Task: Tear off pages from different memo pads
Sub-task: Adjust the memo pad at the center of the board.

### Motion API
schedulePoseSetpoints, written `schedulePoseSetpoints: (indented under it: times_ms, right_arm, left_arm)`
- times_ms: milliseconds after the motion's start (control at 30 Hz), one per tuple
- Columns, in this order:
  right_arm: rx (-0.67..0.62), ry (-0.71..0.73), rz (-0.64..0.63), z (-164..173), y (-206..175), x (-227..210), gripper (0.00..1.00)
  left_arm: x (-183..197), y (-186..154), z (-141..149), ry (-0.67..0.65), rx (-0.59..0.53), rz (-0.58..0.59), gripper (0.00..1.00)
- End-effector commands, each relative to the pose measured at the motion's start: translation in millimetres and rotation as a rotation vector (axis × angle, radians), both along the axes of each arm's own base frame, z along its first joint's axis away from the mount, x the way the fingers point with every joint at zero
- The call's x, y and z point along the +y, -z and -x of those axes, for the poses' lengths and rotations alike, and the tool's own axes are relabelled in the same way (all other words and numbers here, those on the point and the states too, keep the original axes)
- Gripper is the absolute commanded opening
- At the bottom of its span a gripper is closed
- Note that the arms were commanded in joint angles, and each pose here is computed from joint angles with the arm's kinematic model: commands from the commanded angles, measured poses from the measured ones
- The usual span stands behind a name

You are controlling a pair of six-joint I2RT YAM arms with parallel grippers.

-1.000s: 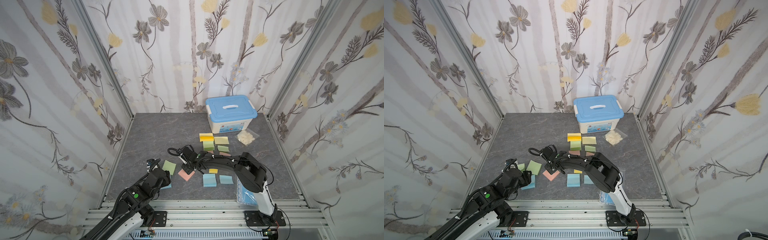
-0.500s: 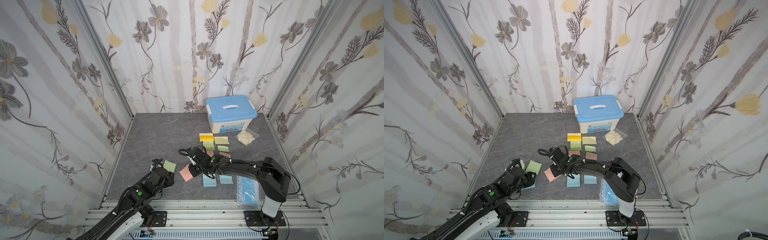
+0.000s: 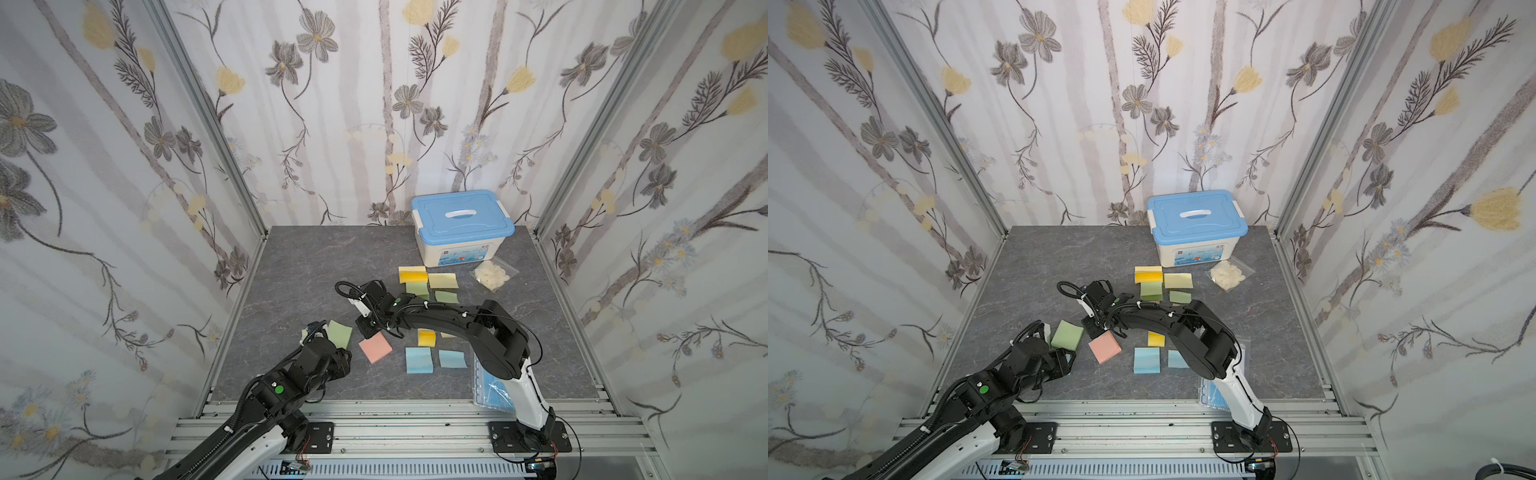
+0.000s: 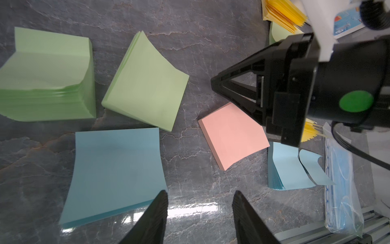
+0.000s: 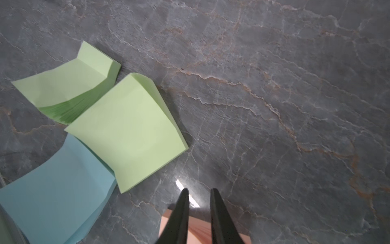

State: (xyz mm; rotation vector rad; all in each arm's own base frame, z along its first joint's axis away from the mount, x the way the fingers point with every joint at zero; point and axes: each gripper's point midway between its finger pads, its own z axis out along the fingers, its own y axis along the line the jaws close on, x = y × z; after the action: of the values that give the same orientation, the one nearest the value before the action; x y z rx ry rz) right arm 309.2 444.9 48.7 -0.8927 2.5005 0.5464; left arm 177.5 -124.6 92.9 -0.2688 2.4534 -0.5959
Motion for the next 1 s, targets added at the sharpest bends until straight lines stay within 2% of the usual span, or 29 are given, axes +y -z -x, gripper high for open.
schedulePoseSetpoints:
  times_ms: [0,167,200,400,567,733,967]
  right_arm:
    - [0.029,0.005,0.027,2,7,-10,0.22]
    - [0.065,0.023,0.060,13,18,-26,0.22]
    - [0.073,0.051,0.067,4,20,-39,0.22]
    - [0.092,0.072,0.091,22,16,-65,0.21]
    - [0.112,0.096,0.053,46,3,-81,0.21]
    - [0.142,0.064,-0.013,76,-6,-80,0.22]
    - [-0.003,0.105,-0.004,66,-36,-107,0.40]
  left_arm:
    - [-3,-3,-3,0.006,-0.010,0.009,0.53]
    - [-4,-2,-4,0.008,-0.014,0.001,0.53]
    - [-4,-2,-4,0.010,-0.012,0.003,0.53]
    - [-10,3,-4,0.031,0.007,0.009,0.54]
    - [-21,5,-4,0.085,0.015,0.025,0.61]
    - [-44,7,-4,0.208,0.015,0.047,0.68]
    - [-59,15,-6,0.278,0.041,0.043,0.75]
